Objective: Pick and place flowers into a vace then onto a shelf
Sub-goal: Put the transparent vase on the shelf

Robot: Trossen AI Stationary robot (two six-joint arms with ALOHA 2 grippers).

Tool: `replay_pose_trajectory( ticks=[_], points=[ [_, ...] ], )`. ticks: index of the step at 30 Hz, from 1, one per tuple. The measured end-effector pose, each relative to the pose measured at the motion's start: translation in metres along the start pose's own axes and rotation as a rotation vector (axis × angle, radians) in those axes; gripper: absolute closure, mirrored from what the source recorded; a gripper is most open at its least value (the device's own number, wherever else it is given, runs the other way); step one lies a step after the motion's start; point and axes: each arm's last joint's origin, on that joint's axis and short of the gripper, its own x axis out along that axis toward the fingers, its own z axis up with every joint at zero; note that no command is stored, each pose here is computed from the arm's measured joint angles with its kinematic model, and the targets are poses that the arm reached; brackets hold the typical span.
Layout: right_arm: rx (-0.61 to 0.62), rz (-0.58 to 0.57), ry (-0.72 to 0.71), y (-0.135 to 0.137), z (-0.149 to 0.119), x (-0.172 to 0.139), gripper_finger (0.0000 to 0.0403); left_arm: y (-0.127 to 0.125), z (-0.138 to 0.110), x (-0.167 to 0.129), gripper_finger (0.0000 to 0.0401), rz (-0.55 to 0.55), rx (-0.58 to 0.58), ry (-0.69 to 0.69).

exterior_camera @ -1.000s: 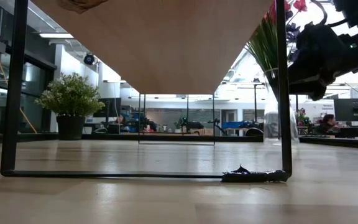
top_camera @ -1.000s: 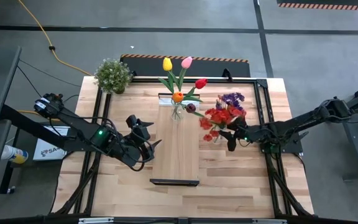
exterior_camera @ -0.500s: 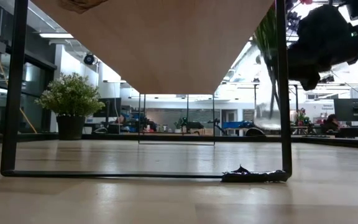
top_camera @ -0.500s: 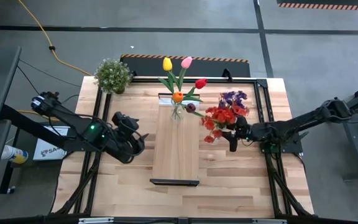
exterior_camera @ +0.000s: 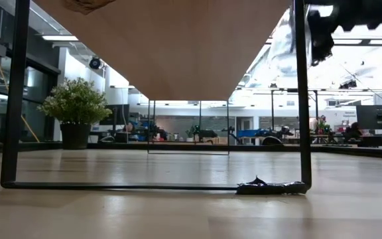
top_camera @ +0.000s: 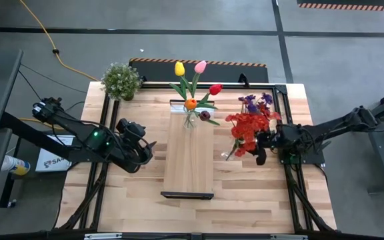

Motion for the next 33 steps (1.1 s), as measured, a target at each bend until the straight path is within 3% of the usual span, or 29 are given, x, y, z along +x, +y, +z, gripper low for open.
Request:
replay_pose_trajectory(
  ticks=[7, 17, 33],
  points=[
    [-0.003, 0.095, 0.042, 0.017, 0.024, 0.002, 0.0234, 0.000, 0.000, 0.000, 0.0011, -0.002, -0.003, 0.000],
    [0.007, 0.171, 0.097, 0.049, 0.036, 0.005, 0.0234, 0.000, 0.000, 0.000, 0.0011, -0.002, -0.025, 0.003],
    [-0.198, 0.130, 0.107, 0.123, 0.067, 0.047, 0.0234, 0.012, -0.007, -0.001, 0.0011, 0.082, -0.029, 0.073]
  ],
)
